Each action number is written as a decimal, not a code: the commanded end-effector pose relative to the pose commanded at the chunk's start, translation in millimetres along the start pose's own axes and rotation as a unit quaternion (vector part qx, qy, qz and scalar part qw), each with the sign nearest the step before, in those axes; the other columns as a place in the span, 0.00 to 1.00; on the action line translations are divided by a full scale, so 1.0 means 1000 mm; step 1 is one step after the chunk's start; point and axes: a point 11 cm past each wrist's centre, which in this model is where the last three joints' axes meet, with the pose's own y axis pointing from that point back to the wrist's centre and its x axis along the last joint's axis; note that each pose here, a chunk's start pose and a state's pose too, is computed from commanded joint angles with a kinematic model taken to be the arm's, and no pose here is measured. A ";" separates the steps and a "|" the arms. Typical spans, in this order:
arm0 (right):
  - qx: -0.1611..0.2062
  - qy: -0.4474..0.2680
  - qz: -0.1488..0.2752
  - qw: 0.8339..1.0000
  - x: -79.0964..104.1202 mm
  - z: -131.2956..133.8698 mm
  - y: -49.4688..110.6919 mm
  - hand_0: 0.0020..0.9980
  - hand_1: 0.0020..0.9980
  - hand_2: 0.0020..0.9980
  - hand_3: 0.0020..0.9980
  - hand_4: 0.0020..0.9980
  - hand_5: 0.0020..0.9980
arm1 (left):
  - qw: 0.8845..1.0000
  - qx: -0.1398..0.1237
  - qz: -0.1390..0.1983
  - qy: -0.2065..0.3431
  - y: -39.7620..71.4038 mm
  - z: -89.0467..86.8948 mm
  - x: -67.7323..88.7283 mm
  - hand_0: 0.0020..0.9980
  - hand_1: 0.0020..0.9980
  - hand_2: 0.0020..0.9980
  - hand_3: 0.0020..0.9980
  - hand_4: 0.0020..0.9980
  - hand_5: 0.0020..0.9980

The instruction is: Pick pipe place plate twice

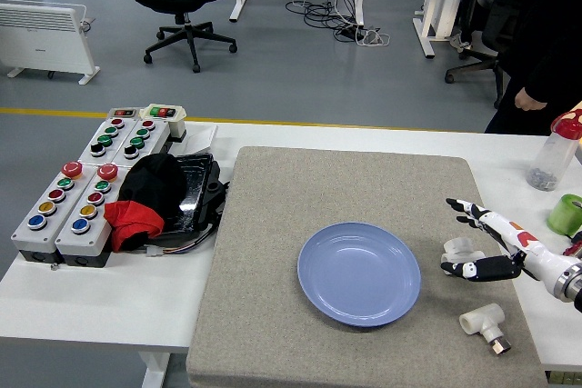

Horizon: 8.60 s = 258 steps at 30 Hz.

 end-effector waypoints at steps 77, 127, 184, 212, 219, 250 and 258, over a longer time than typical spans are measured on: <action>0.112 0.135 0.044 0.983 -0.041 -0.092 -0.042 0.42 0.49 0.52 0.58 0.40 0.04 | 1.000 0.000 -0.001 -0.003 0.000 0.000 -0.001 0.72 0.76 0.73 0.68 0.42 1.00; 0.119 0.122 0.026 0.985 -0.051 -0.098 -0.047 1.00 0.96 1.00 1.00 0.86 0.33 | 1.000 -0.001 -0.001 -0.003 0.000 0.001 0.000 0.72 0.76 0.73 0.68 0.42 1.00; -0.099 0.163 -0.115 0.975 -0.022 0.018 0.064 0.78 0.81 0.92 0.94 0.83 0.32 | 1.000 -0.003 0.001 -0.005 0.001 0.004 0.000 0.72 0.76 0.73 0.68 0.42 1.00; -0.080 0.203 -0.110 0.970 -0.027 0.022 0.061 0.70 0.73 0.78 0.86 0.77 0.23 | 1.000 -0.002 0.000 -0.007 0.001 0.002 -0.001 0.72 0.76 0.73 0.68 0.41 1.00; -0.081 0.205 -0.111 0.969 -0.029 0.024 0.060 0.61 0.66 0.70 0.83 0.73 0.19 | 1.000 0.000 0.000 -0.009 0.000 0.000 -0.001 0.72 0.76 0.73 0.68 0.41 1.00; -0.063 0.186 -0.086 0.977 -0.025 0.014 0.057 0.42 0.53 0.56 0.77 0.66 0.15 | 1.000 0.000 -0.003 -0.006 0.000 0.000 -0.002 0.72 0.76 0.73 0.68 0.41 1.00; -0.056 0.185 -0.071 0.979 -0.018 0.009 0.056 0.41 0.52 0.55 0.76 0.64 0.13 | 1.000 -0.001 -0.003 -0.006 0.001 0.001 -0.003 0.72 0.76 0.73 0.68 0.41 1.00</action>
